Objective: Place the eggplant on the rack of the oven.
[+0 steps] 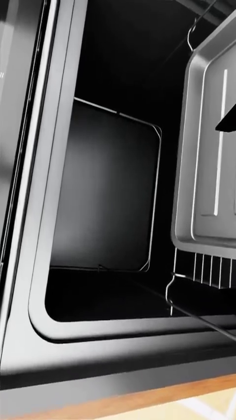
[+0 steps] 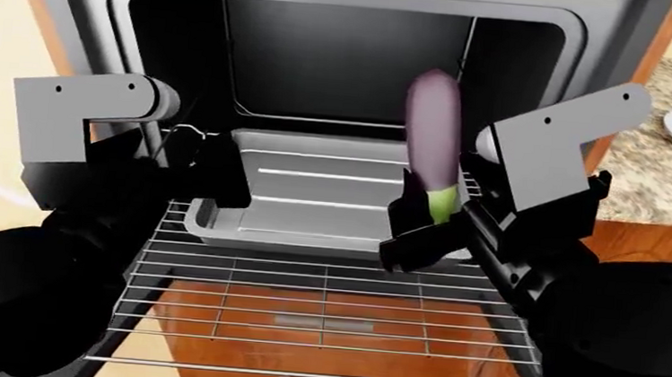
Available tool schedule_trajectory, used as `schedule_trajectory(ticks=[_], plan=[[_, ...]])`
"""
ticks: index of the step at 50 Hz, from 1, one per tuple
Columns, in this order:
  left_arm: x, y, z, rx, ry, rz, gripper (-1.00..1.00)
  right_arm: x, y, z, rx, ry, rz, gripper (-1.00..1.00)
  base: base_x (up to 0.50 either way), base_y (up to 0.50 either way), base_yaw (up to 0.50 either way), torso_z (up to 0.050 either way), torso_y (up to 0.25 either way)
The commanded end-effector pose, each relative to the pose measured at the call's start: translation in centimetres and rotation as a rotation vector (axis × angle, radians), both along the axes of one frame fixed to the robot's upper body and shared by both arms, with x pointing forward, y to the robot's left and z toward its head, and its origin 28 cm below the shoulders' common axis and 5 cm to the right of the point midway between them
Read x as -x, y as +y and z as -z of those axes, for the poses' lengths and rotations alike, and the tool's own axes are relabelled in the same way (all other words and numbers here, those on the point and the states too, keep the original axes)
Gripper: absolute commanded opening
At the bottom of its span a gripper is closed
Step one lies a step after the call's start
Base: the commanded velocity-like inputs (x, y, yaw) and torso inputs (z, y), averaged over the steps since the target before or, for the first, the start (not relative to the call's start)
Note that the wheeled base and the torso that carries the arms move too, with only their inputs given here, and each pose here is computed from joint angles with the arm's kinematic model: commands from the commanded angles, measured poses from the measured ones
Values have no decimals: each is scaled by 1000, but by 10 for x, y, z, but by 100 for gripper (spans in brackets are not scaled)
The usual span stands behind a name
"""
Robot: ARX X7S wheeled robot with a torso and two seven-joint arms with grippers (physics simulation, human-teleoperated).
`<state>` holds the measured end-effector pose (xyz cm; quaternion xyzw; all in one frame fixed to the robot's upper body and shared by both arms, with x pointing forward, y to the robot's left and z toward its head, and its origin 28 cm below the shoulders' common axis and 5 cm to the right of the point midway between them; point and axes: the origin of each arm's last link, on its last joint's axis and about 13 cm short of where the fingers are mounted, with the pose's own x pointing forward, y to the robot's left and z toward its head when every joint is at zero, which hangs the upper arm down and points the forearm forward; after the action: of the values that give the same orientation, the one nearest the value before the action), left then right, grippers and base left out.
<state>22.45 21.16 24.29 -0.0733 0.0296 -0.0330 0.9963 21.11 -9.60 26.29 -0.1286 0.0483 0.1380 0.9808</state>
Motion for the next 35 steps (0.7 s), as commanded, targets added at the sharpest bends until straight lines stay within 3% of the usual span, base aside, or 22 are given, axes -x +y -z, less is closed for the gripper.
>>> schedule_trajectory(ticks=[1, 7, 17, 35], plan=[[0, 0, 2, -1, 2, 0, 100, -3, 0, -4, -13, 2, -15, -100, 0, 0, 0, 0, 0], [0, 1, 2, -3, 6, 4, 100, -9, -4, -12, -72, 93, -66, -100, 0, 0, 0, 0, 0], [-2, 0, 2, -5, 9, 7, 100, -28, -13, -21, -43, 190, -90, -100, 0, 0, 0, 0, 0], [-4, 0, 3, -8, 15, 6, 100, -64, -19, -21, 5, 253, -100, -100, 0, 0, 0, 0, 1]])
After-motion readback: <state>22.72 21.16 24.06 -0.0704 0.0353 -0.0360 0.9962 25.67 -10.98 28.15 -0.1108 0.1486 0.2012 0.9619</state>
